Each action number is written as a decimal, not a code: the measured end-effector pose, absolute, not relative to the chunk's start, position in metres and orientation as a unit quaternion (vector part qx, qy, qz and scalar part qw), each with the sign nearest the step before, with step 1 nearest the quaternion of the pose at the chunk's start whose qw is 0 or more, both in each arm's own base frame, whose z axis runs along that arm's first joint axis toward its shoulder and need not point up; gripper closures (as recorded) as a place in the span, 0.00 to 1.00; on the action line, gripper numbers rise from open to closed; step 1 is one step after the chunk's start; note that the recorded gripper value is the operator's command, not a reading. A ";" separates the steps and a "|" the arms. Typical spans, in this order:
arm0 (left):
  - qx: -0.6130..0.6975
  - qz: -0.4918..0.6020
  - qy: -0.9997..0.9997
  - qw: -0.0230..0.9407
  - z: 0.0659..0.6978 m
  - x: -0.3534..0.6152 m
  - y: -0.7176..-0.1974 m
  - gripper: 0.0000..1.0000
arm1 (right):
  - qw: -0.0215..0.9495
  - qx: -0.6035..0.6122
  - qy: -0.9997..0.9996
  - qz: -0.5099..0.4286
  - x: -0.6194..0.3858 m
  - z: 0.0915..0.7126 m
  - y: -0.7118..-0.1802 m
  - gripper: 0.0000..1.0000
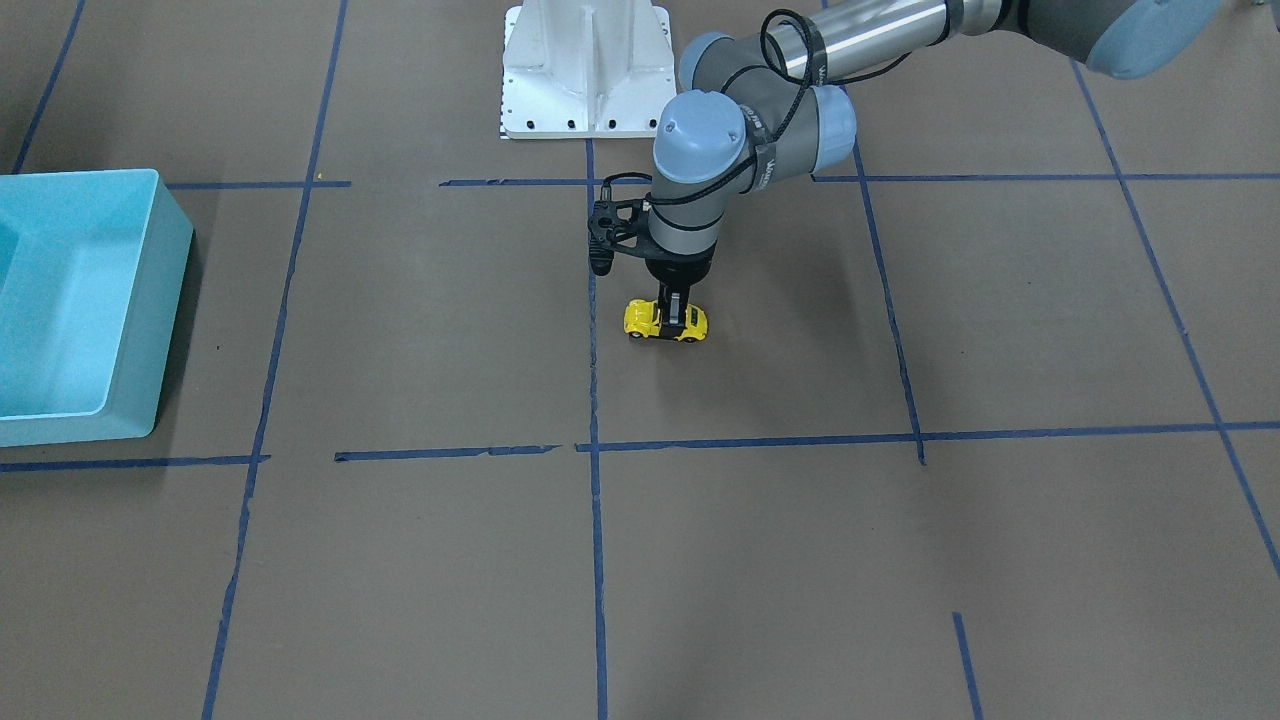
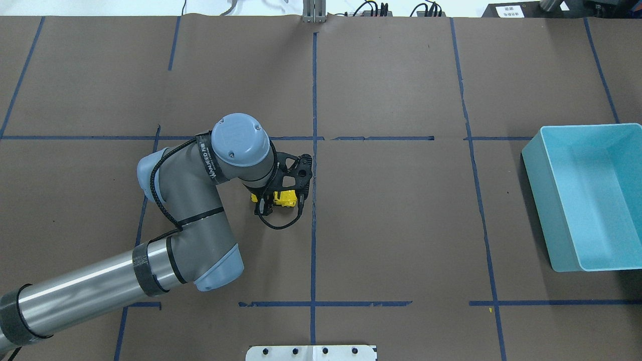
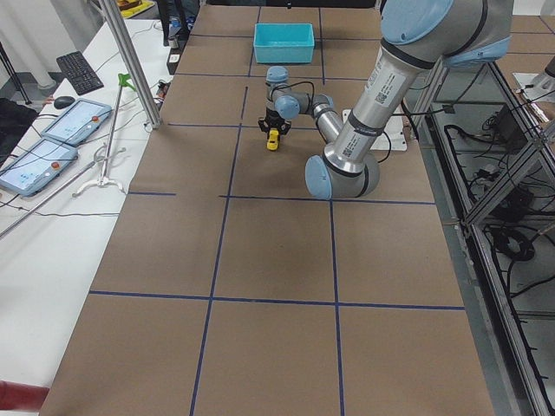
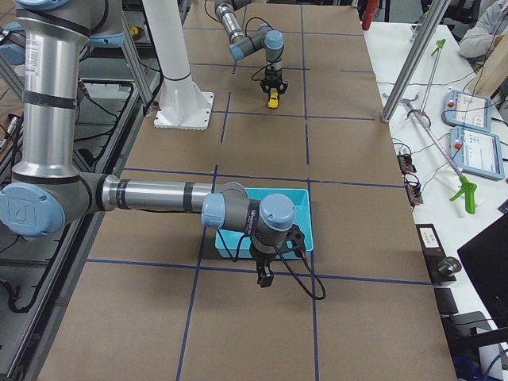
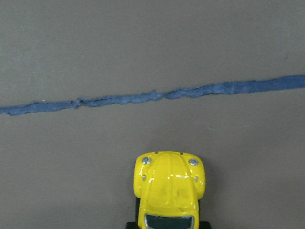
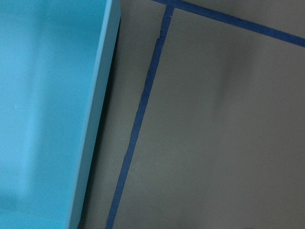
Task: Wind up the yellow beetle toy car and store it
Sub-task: 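Press the car down with the left gripper and drag it backward, then keep dragging the car with the left gripper away from the blue bin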
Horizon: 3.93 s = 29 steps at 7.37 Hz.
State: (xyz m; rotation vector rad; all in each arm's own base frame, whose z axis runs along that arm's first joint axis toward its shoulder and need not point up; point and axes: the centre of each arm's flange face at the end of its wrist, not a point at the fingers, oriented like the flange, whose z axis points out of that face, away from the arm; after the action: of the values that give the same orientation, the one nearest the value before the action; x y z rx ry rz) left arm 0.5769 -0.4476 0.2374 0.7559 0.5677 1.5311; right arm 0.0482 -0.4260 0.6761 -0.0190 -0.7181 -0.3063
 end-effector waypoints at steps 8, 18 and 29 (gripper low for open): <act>0.408 0.637 0.290 0.586 0.252 0.545 -0.463 1.00 | 0.924 -0.008 -0.350 -0.150 0.048 0.675 -0.427 0.00; 0.386 0.631 0.307 0.599 0.290 0.530 -0.471 1.00 | 0.924 -0.007 -0.350 -0.151 0.048 0.674 -0.427 0.00; 0.388 0.630 0.334 0.584 0.330 0.501 -0.473 0.99 | 0.924 -0.007 -0.350 -0.151 0.048 0.674 -0.427 0.00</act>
State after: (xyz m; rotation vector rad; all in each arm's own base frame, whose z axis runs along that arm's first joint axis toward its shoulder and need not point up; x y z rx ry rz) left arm 0.5010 -0.4733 0.3296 0.9053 0.7785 1.4703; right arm 0.0481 -0.4269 0.6742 -0.0139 -0.7192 -0.3105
